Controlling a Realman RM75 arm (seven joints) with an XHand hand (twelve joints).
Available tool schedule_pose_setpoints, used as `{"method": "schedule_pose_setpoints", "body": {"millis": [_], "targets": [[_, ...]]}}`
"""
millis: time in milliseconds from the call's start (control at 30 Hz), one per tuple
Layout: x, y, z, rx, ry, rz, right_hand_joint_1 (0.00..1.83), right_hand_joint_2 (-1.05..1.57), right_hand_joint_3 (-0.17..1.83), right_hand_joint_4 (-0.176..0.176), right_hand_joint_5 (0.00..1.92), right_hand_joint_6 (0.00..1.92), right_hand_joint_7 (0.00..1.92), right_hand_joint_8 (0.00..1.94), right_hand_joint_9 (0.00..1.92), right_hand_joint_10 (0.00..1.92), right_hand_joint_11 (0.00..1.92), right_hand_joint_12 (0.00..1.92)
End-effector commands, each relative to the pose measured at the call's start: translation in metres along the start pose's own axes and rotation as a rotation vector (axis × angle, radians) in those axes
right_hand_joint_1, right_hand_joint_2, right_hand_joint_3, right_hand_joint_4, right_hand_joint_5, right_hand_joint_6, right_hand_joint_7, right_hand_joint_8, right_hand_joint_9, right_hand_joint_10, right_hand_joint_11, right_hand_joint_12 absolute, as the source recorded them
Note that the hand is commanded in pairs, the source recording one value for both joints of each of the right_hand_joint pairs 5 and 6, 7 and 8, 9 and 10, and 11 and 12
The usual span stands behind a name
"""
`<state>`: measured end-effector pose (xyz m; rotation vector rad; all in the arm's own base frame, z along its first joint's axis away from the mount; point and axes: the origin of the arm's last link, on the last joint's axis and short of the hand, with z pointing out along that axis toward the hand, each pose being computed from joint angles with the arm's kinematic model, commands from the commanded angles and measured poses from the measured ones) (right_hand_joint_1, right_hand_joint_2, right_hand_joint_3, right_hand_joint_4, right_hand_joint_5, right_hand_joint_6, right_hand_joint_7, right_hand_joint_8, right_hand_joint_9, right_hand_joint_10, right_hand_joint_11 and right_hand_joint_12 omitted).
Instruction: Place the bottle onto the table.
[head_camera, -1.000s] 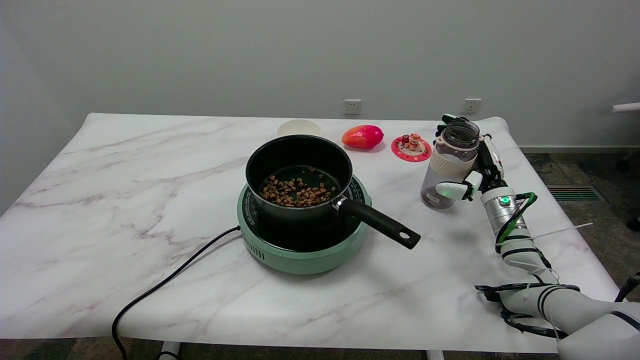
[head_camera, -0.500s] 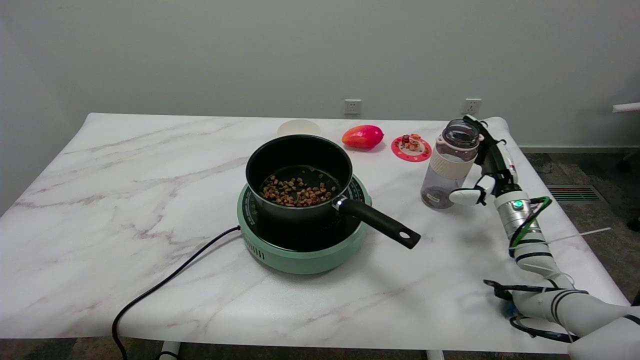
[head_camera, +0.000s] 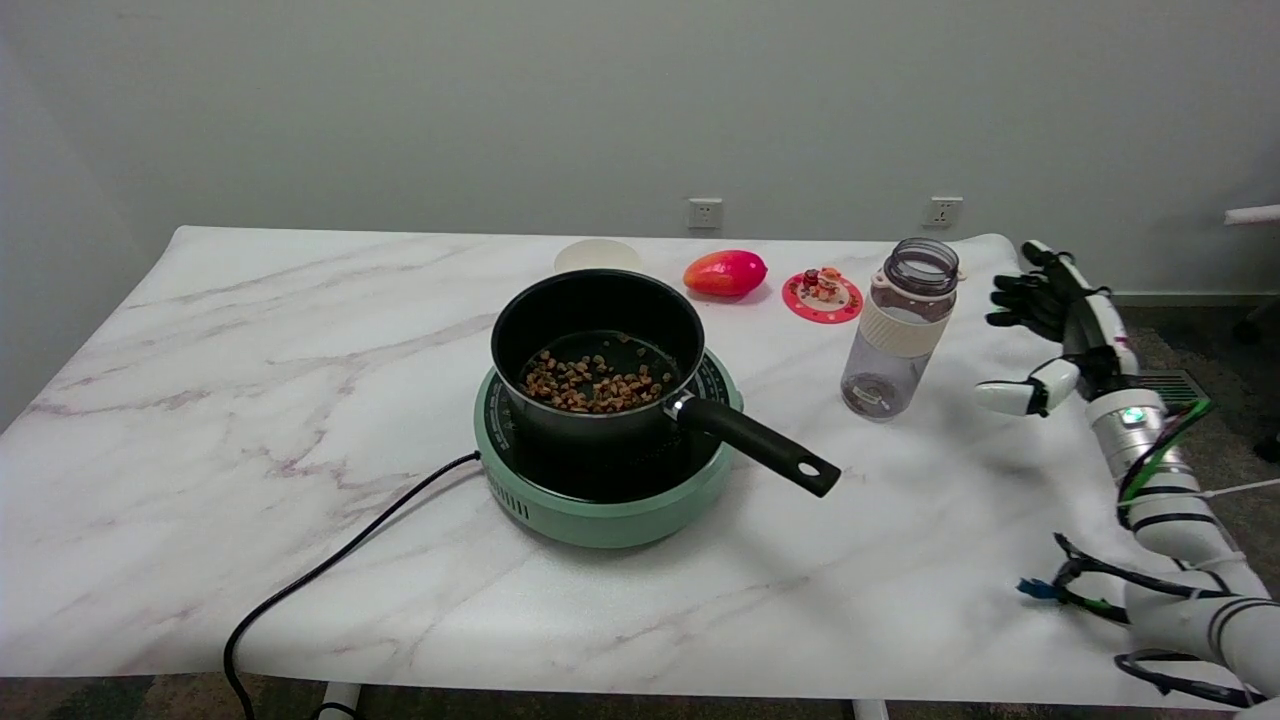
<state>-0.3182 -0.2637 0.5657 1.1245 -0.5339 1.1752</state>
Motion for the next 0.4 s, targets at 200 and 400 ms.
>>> {"method": "schedule_pose_setpoints", "body": {"millis": [200,400], "targets": [[0.121,-0.023,-0.011,-0.031,0.166,-0.256,1.41,-0.39,0.93,0.000,0.17,0.17,0.72,0.72,0.60,0.60,0.75,0.75],[0.137,-0.023,-0.017,-0.047,0.294,-0.299,1.40,-0.22,0.93,0.000,0.19,0.19,0.83,0.83,0.63,0.63,0.78,0.78]]}}
